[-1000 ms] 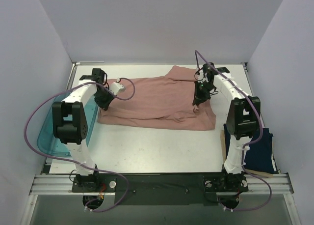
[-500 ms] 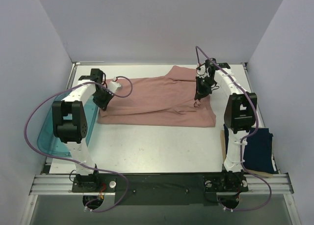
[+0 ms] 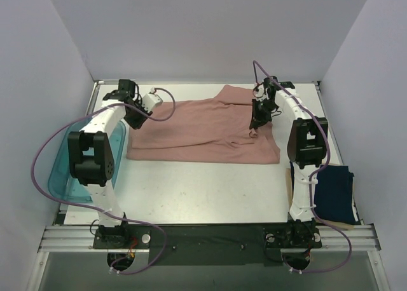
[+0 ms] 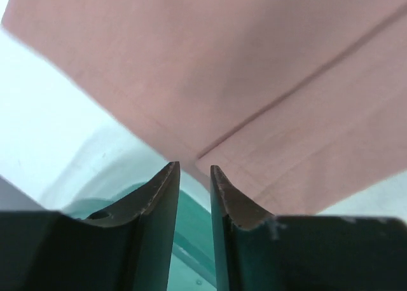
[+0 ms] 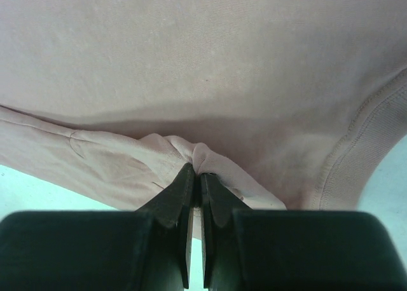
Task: Fold and stack the t-shirts
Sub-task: Fold the flattened tshirt in 1/3 of the way
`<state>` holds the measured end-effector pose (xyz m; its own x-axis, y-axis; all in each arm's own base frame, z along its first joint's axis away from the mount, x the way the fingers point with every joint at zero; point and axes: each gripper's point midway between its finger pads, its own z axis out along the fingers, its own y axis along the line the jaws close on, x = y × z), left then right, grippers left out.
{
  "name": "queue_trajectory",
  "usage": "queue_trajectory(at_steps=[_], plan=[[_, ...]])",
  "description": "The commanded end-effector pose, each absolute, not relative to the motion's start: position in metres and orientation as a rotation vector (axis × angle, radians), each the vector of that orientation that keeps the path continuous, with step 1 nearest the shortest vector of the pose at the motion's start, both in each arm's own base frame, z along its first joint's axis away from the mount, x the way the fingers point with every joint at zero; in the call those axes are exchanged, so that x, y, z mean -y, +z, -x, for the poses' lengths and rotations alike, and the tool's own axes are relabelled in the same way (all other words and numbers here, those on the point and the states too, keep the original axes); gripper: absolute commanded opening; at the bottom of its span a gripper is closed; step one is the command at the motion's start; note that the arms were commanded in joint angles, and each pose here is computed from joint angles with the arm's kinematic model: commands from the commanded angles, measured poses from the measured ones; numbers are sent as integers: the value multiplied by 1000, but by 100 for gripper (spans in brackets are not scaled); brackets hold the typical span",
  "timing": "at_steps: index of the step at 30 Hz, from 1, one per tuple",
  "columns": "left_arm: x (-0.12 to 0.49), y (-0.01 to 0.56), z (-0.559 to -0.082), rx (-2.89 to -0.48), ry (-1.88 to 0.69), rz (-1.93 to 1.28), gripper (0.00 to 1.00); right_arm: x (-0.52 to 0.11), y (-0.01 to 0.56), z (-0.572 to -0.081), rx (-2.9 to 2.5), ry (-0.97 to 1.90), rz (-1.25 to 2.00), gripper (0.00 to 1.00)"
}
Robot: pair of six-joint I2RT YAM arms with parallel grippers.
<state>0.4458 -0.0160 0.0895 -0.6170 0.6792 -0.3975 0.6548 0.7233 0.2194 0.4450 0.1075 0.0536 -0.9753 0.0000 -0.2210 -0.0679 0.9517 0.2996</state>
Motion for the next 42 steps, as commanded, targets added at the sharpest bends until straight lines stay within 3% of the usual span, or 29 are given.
queue_trajectory(at_steps=[1,4,18,25,34,42], plan=[[78,106,-407,-2218,-132,-1520,30,-108,66,-452,-2861,464,3,0],[99,87,-373,-2184,-322,-1707,27,-110,65,-450,-2862,475,-9,0],[102,30,-357,-2282,-367,-1911,18,-109,61,-438,-2867,470,-18,0],[100,32,-392,-2294,-232,-1768,19,-110,59,-436,-2869,479,-17,0],[86,18,-387,-2335,-188,-1811,21,-107,66,-440,-2848,469,-10,0],[77,53,-470,-2252,107,-1434,26,-108,65,-440,-2848,480,-12,0]])
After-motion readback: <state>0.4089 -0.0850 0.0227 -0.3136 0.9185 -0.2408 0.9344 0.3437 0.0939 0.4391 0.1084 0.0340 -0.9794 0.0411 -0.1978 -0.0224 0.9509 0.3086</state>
